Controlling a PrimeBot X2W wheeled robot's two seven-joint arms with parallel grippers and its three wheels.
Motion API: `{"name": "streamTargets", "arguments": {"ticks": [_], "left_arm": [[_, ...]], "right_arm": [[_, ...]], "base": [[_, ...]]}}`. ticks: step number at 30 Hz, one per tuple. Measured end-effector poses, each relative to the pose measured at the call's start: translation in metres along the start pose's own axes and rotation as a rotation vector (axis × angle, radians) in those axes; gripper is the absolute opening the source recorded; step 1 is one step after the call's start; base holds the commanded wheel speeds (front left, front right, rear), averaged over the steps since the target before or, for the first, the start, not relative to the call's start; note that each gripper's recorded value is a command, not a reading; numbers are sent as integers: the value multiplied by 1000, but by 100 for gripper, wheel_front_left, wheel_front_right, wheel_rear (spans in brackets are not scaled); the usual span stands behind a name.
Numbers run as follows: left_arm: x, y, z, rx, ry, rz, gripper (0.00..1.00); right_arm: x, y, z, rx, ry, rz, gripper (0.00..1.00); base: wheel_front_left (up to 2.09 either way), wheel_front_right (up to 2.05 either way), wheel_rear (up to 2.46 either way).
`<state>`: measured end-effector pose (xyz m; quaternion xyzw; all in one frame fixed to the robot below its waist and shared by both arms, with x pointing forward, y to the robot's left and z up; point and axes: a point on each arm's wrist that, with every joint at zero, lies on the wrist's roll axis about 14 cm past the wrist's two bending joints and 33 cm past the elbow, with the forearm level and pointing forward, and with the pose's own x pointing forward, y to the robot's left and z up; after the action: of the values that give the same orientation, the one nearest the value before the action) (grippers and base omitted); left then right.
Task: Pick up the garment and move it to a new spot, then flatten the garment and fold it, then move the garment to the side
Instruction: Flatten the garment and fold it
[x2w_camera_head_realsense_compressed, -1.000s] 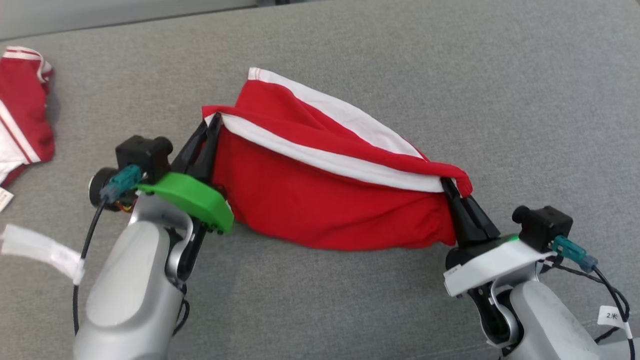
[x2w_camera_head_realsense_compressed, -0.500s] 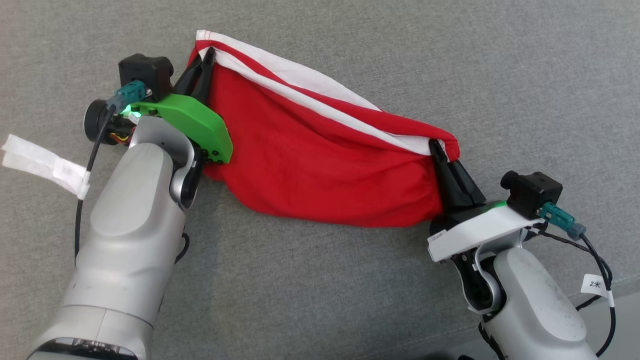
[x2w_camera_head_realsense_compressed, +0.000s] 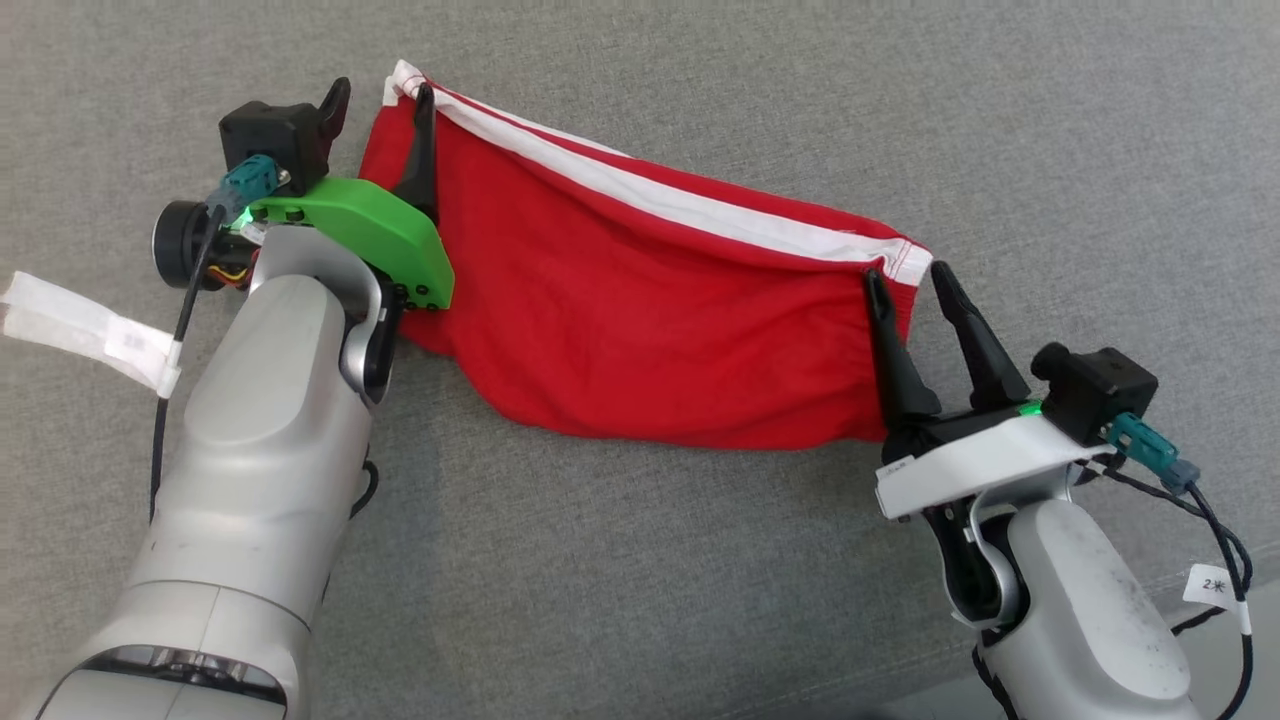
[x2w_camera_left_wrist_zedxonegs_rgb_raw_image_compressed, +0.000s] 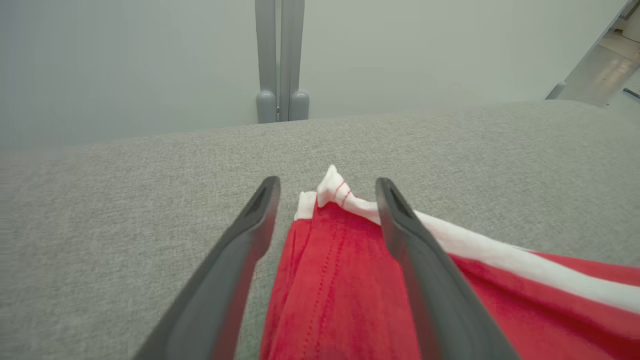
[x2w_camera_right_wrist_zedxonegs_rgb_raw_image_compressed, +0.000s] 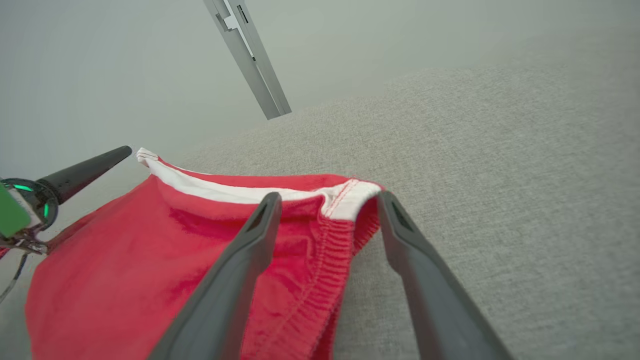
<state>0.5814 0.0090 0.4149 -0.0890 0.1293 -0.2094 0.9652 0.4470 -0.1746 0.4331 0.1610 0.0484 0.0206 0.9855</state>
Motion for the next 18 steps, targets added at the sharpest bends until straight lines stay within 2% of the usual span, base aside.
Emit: {"name": "streamTargets", "arguments": {"ticks": [7, 12, 18], "left_arm": [[-30, -5, -6, -35, 10, 7, 100], [-57, 2, -30, -53, 142, 52, 100], [-69, 10, -34, -40, 217, 98, 100]], "right_arm": [[-25, -8, 18, -60, -46, -31, 100], [-43, -9, 32, -125, -81, -38, 100], [-52, -3, 53, -138, -143, -30, 100]], "base": [[0, 0, 0], [0, 0, 0], [0, 0, 0]]}}
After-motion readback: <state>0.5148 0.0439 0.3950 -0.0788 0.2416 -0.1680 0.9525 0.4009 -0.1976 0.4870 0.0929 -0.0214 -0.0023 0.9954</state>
